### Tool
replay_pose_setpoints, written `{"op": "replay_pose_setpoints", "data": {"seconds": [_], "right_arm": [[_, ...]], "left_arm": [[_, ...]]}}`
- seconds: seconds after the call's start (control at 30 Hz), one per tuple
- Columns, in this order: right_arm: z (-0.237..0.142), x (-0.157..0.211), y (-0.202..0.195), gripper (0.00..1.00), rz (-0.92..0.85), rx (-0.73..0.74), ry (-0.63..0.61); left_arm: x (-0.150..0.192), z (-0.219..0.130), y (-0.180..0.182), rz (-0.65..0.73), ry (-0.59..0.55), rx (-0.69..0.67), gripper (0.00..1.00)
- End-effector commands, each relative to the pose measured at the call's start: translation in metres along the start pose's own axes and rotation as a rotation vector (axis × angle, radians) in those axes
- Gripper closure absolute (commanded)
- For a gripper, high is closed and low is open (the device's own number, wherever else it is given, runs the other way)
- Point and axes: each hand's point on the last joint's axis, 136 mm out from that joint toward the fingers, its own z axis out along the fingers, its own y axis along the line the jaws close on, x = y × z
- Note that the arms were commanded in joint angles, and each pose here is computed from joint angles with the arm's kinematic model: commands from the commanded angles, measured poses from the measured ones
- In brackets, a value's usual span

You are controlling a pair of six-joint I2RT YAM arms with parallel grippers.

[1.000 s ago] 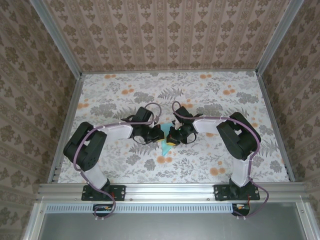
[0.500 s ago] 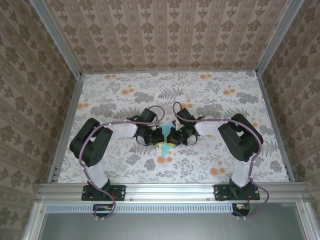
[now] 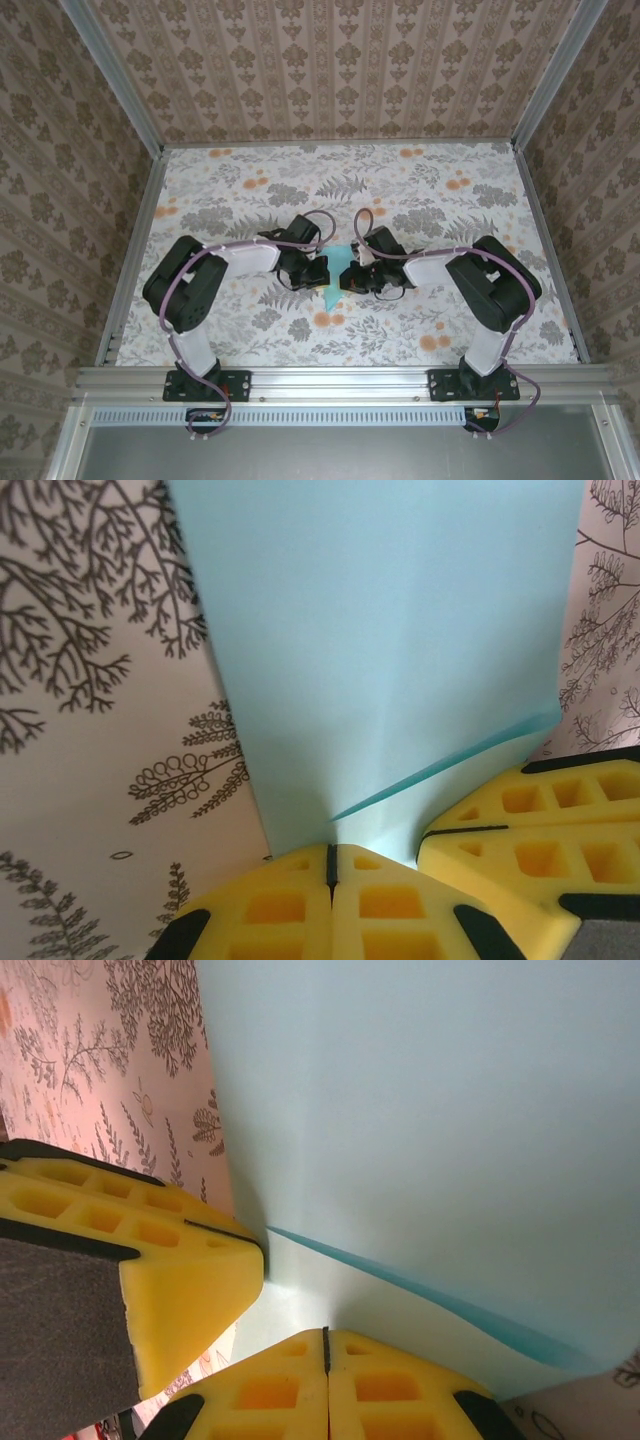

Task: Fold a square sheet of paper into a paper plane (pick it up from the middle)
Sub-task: Third fold the triangle at the center of the table.

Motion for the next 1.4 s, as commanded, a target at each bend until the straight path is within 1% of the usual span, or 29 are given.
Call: {"op": "replay_pose_setpoints", "data": {"seconds": [0.0,0.17,0.33,0.53,0.63,0.8,0.9,1.17,1.27,1.37], "right_arm": [[-0.005,-0.01,-0.012,0.93,-0.009,0.028,-0.051],[-0.012,-0.024,-0.027,0.93,0.028,0.064,-0.091],[-0.017,-0.038,-0.052,0.95,0.124,0.141,-0.104],[-0.025,-0.058,-0.073,0.96,0.193,0.207,-0.142],[-0.031,-0.07,-0.071,0.96,0.191,0.21,-0.162],[-0.047,-0.077,-0.048,0.96,0.151,0.16,-0.191],[-0.052,-0.066,-0.031,0.96,0.144,0.107,-0.175],[-0.036,-0.001,0.017,0.96,0.109,-0.012,-0.063],[-0.026,0.016,0.032,0.97,0.081,-0.024,-0.014],[-0.018,0.024,0.033,0.97,0.078,-0.015,0.011]], "left_arm": [[0.014,0.009,0.051,-0.022,0.048,-0.22,1.0],[0.018,0.012,0.064,-0.01,0.074,-0.285,1.0],[0.02,0.016,0.066,-0.006,0.089,-0.291,1.0],[0.019,0.018,0.067,-0.004,0.091,-0.294,1.0],[0.019,0.02,0.067,-0.006,0.094,-0.293,1.0],[0.019,0.021,0.066,-0.013,0.092,-0.286,1.0],[0.019,0.021,0.066,-0.02,0.088,-0.285,1.0],[0.016,0.022,0.064,-0.038,0.07,-0.274,1.0],[0.015,0.022,0.063,-0.042,0.067,-0.27,1.0],[0.015,0.023,0.063,-0.043,0.064,-0.266,1.0]]}}
